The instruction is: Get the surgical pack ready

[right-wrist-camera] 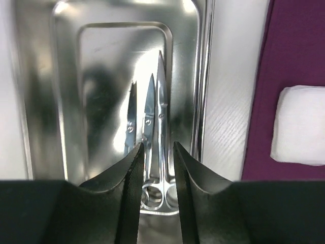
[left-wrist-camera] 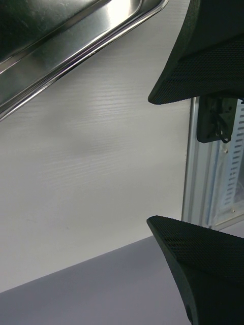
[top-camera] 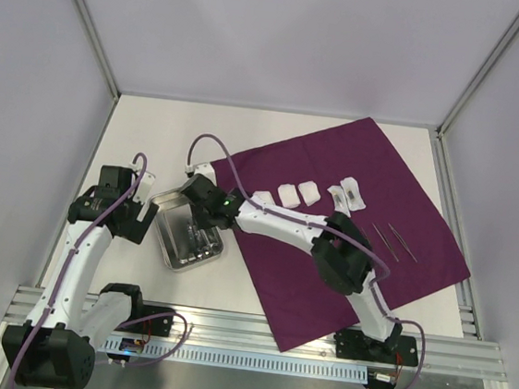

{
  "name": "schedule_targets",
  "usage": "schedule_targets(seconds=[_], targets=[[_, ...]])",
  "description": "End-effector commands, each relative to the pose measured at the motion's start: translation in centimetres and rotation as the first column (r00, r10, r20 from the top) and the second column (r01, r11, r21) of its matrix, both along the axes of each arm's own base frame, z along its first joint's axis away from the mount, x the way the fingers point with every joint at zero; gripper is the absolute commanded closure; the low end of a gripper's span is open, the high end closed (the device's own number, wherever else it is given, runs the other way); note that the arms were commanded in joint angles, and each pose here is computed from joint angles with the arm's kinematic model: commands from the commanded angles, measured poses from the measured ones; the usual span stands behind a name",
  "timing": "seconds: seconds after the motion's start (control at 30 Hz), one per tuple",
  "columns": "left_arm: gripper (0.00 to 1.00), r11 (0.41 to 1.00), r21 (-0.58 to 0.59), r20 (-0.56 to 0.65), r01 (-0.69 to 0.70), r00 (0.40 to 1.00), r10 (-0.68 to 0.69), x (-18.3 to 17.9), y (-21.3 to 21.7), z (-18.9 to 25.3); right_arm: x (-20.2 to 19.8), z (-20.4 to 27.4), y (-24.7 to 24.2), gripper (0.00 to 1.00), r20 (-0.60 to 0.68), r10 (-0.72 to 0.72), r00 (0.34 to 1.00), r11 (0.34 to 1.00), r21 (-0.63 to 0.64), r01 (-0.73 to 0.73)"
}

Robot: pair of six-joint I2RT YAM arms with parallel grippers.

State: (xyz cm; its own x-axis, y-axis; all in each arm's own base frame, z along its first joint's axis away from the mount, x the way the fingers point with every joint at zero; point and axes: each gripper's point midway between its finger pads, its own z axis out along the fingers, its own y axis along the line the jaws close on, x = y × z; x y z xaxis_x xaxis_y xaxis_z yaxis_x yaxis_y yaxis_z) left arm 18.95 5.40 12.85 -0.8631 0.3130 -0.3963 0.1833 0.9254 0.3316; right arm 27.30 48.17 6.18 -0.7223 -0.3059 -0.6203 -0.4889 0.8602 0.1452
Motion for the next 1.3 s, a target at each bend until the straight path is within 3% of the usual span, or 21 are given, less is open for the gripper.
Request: schedule_targets(seconds=[0.0,0.1,0.23,0.4,0.6,0.77,0.83,1.0,1.27], targets=[[0.0,1.0,0.009,0.024,0.003,1.0,-0.003,-0.1,0.2,1.2,-0.1,10.9,-1.0,0.68,0.121,0.042,0.992,0.982,0.178,-0.063],[0.0,1.0,0.016,0.029,0.009,1.0,-0.01,-0.3,0.3,1.3,0.4,13.3,-5.0,0.62,0.115,0.058,0.992,0.975,0.207,-0.081],[0.0,1.0,0.009,0.021,0.008,1.0,-0.008,-0.4,0.2,1.2,-0.1,9.5,-13.7,0.6,0.036,0.009,0.999,0.997,0.07,-0.012],[0.0,1.0,-0.008,0.025,0.008,1.0,-0.008,-0.3,-0.1,1.4,0.7,5.8,-23.8,0.58,-0.054,-0.157,0.986,0.988,0.003,0.157],[0.0,1.0,-0.017,0.021,0.003,1.0,-0.002,-0.3,-0.2,1.5,0.2,1.3,-31.8,0.58,-0.12,-0.267,0.956,0.956,-0.156,0.248],[0.0,0.998,-0.053,0.028,0.045,0.999,-0.043,-0.3,-1.0,2.3,0.7,-0.9,-34.0,0.6,-0.176,-0.301,0.937,0.946,-0.18,0.27],[0.0,0.983,-0.126,0.051,0.136,0.99,-0.131,-0.2,-2.8,3.3,1.2,-1.3,-34.3,0.6,-0.179,-0.304,0.936,0.944,-0.19,0.27],[0.0,0.924,-0.24,0.161,0.297,0.951,-0.264,0.6,-6.2,6.6,2.0,-2.3,-34.1,0.6,-0.198,-0.287,0.937,0.95,-0.185,0.251],[0.0,0.829,-0.361,0.273,0.428,0.898,-0.345,0.7,-9.8,8.8,2.3,-3.9,-34.2,0.64,-0.23,-0.283,0.931,0.947,-0.219,0.234]])
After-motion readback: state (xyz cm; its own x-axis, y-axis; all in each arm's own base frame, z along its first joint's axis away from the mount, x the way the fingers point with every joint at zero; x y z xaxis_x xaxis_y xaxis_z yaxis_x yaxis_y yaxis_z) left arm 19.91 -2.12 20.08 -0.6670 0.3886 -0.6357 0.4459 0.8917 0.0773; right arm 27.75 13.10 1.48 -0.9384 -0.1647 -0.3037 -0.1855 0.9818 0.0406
